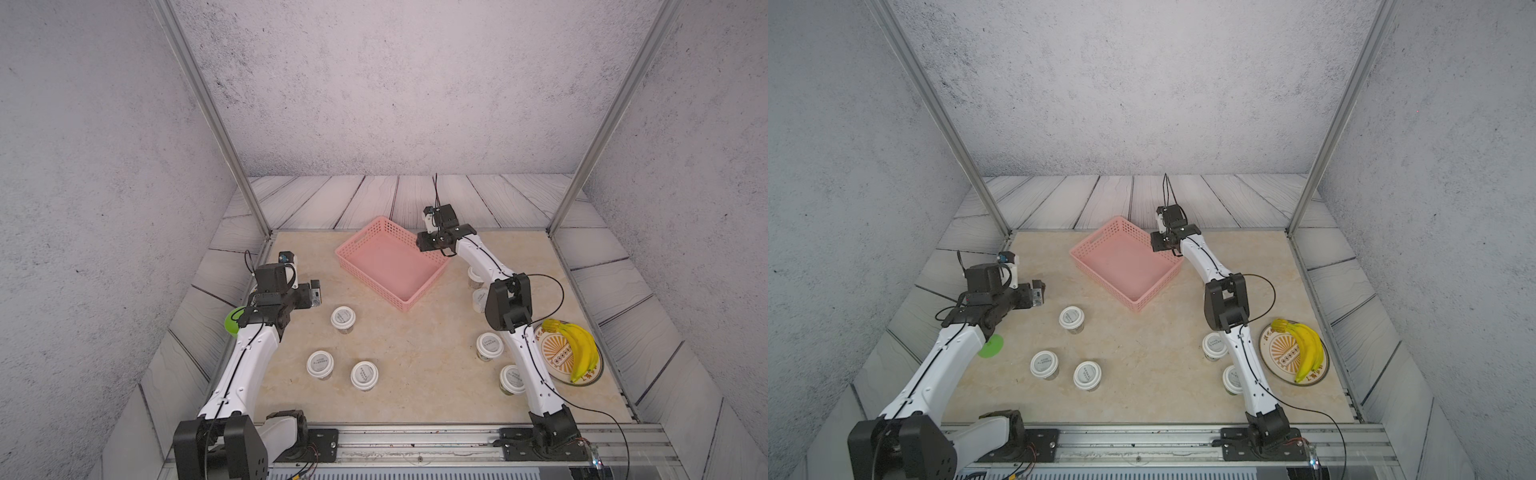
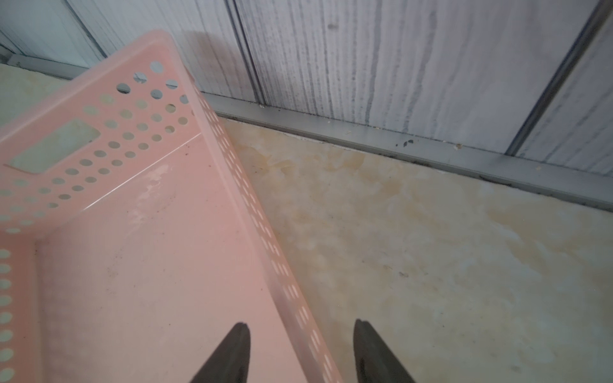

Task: Put the yogurt in the basket
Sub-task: Pick up the basket from the center of the board, then place the basket at the center of the board, then pick up the yogurt from the center of the board, then place the yogurt in the basket.

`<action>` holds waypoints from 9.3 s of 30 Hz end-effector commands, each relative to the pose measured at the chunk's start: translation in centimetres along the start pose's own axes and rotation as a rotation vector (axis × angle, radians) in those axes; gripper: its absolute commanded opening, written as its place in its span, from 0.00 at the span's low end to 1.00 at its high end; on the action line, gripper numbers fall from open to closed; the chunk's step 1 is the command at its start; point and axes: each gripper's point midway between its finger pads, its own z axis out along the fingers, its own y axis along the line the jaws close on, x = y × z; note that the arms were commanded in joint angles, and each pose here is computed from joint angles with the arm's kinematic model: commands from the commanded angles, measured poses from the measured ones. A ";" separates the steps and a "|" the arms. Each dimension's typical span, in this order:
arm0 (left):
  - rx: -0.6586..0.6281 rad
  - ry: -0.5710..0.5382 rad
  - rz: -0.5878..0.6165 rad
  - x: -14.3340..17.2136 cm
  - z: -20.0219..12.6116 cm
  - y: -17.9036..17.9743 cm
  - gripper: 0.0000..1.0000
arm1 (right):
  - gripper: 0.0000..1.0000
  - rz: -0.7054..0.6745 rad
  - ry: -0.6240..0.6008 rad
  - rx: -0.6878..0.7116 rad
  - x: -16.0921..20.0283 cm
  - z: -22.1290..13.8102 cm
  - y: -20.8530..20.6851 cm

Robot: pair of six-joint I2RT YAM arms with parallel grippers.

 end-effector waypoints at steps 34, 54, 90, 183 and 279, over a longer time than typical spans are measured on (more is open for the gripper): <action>0.003 -0.052 -0.006 -1.5 -1.1 -0.1 0.98 | 0.02 -0.124 0.075 0.080 1.0 -6.6 1.0; 0.009 -0.063 0.013 -1.7 -1.6 -0.7 0.98 | 0.00 0.115 0.080 0.193 7.8 -16.1 1.6; -0.003 -0.054 0.003 -2.0 -1.7 -0.3 0.99 | 0.00 0.279 0.104 0.271 20.0 -18.3 0.5; 0.346 -0.023 0.132 -0.6 -2.7 -6.6 0.99 | 1.00 0.511 0.186 0.326 11.0 -16.7 -12.2; 0.340 -0.024 0.135 -0.4 -2.6 -6.5 0.99 | 0.72 0.389 0.137 0.030 3.4 -18.3 0.4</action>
